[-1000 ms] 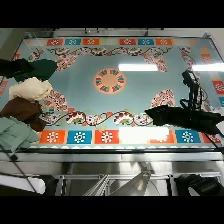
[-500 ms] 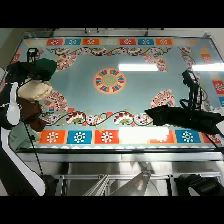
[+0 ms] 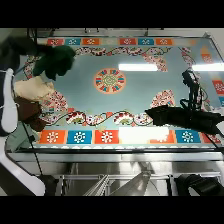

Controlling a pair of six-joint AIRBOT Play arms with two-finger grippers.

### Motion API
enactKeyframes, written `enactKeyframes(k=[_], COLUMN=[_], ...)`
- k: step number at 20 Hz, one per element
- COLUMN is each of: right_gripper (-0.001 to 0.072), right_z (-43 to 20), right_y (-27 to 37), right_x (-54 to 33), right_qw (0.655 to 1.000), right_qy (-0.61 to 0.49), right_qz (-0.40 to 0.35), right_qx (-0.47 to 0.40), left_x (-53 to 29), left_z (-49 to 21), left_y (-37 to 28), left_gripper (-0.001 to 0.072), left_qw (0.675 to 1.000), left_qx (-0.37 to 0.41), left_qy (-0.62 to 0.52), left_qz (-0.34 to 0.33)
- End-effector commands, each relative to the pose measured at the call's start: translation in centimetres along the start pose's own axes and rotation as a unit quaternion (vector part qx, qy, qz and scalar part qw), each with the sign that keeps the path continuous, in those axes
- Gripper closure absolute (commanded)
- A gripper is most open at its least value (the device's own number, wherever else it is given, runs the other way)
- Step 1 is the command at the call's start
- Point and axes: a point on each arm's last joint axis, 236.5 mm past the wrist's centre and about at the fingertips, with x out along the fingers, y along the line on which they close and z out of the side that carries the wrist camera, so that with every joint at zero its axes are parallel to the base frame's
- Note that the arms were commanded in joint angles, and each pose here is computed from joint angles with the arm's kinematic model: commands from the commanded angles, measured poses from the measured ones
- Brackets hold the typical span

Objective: Fold the shirts.

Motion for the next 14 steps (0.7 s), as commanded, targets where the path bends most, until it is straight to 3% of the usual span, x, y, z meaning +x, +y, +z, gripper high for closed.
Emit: enactKeyframes(k=[1, 3, 5, 12, 14], right_gripper=[0.0691, 0.0691, 0.0692, 0.0691, 0.0692], right_z=[0.0, 0.0, 0.0, 0.0, 0.0], right_y=[0.0, 0.0, 0.0, 0.0, 0.0], right_x=[0.0, 0.0, 0.0, 0.0, 0.0], right_qw=[1.000, 1.000, 1.000, 1.000, 1.000], right_qy=[0.001, 0.001, 0.001, 0.001, 0.001], right_qz=[0.000, 0.000, 0.000, 0.000, 0.000], right_qx=[0.000, 0.000, 0.000, 0.000, 0.000], left_x=[-14.3, -20.8, -22.8, -14.8, -12.9], left_z=[13.3, 15.8, 14.1, -3.1, -7.4], left_y=[-14.2, -17.4, -20.0, -29.3, -31.3], left_gripper=[0.0683, 0.0683, 0.0683, 0.0662, 0.0149], left_qw=[0.976, 0.965, 0.967, 0.953, 0.942], left_qx=[0.074, 0.085, 0.070, -0.016, -0.028], left_qy=[-0.165, -0.215, -0.191, 0.078, 0.132], left_qz=[-0.122, -0.123, -0.153, -0.291, -0.308])
